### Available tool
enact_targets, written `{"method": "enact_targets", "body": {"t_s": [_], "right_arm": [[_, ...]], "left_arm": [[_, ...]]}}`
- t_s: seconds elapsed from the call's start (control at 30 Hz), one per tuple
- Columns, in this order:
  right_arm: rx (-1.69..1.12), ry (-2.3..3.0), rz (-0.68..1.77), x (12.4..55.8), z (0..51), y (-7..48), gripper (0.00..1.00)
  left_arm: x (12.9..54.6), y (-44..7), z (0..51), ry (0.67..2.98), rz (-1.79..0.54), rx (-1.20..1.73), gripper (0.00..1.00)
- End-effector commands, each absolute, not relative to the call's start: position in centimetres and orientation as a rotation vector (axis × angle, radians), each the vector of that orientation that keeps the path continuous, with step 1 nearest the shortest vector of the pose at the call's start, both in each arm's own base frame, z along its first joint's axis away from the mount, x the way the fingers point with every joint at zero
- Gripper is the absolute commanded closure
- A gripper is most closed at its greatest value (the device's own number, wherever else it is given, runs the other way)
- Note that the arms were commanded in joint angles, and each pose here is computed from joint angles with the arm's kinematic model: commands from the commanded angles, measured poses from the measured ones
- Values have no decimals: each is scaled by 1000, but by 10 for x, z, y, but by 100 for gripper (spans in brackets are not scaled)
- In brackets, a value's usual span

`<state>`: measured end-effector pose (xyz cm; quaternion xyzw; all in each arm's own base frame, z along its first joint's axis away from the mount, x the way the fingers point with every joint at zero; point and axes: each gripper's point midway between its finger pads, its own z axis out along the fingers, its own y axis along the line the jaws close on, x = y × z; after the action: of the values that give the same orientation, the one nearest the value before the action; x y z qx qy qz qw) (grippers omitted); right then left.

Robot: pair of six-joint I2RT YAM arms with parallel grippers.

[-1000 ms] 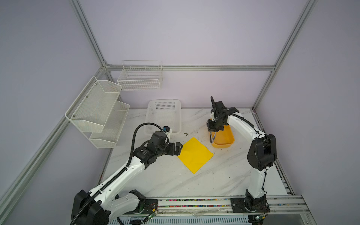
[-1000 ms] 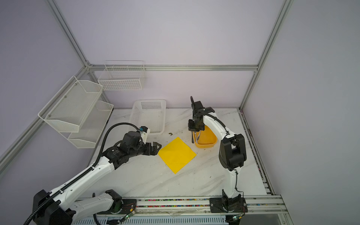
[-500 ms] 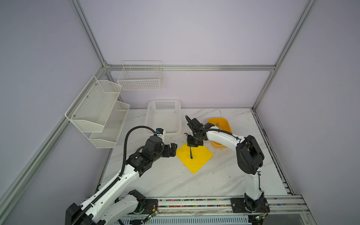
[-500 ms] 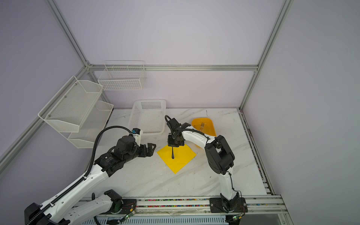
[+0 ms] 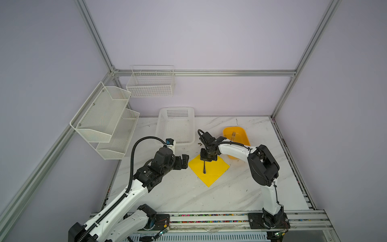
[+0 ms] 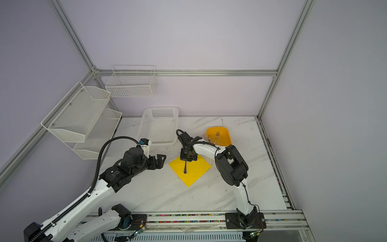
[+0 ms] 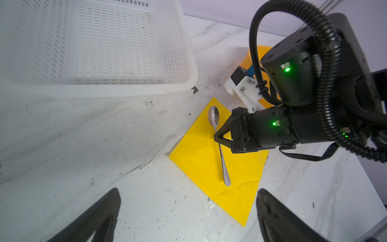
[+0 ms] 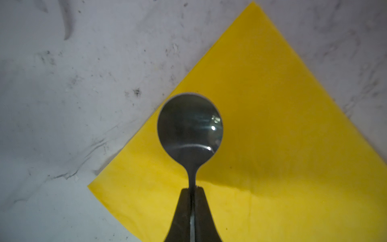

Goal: Place the utensils on the paper napkin and roll it up
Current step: 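Lift the spoon with the right gripper and carry it over the napkin, then lower the silver spoon onto the yellow napkin and open the right gripper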

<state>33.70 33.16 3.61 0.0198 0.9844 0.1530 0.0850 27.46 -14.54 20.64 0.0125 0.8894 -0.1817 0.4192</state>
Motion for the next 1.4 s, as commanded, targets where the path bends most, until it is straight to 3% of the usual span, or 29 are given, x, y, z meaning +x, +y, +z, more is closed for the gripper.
{"method": "enact_targets", "body": {"t_s": [0.0, 0.2, 0.43, 0.83, 1.07, 1.37], "right_arm": [[78, 2937, 418, 341, 28, 332, 96], [22, 2973, 356, 335, 15, 325, 96], [-235, 3049, 197, 307, -4, 296, 96], [-328, 3013, 234, 315, 13, 305, 96], [-116, 2932, 481, 333, 50, 339, 95], [-36, 2965, 353, 334, 35, 326, 95]], "left_arm": [[273, -141, 192, 2246, -425, 37, 0], [274, -141, 194, 2240, -425, 37, 0], [275, -142, 194, 2246, -423, 41, 0], [274, -142, 197, 2244, -430, 41, 1], [275, -142, 197, 2243, -431, 45, 0], [274, -141, 196, 2243, -422, 54, 0]]}}
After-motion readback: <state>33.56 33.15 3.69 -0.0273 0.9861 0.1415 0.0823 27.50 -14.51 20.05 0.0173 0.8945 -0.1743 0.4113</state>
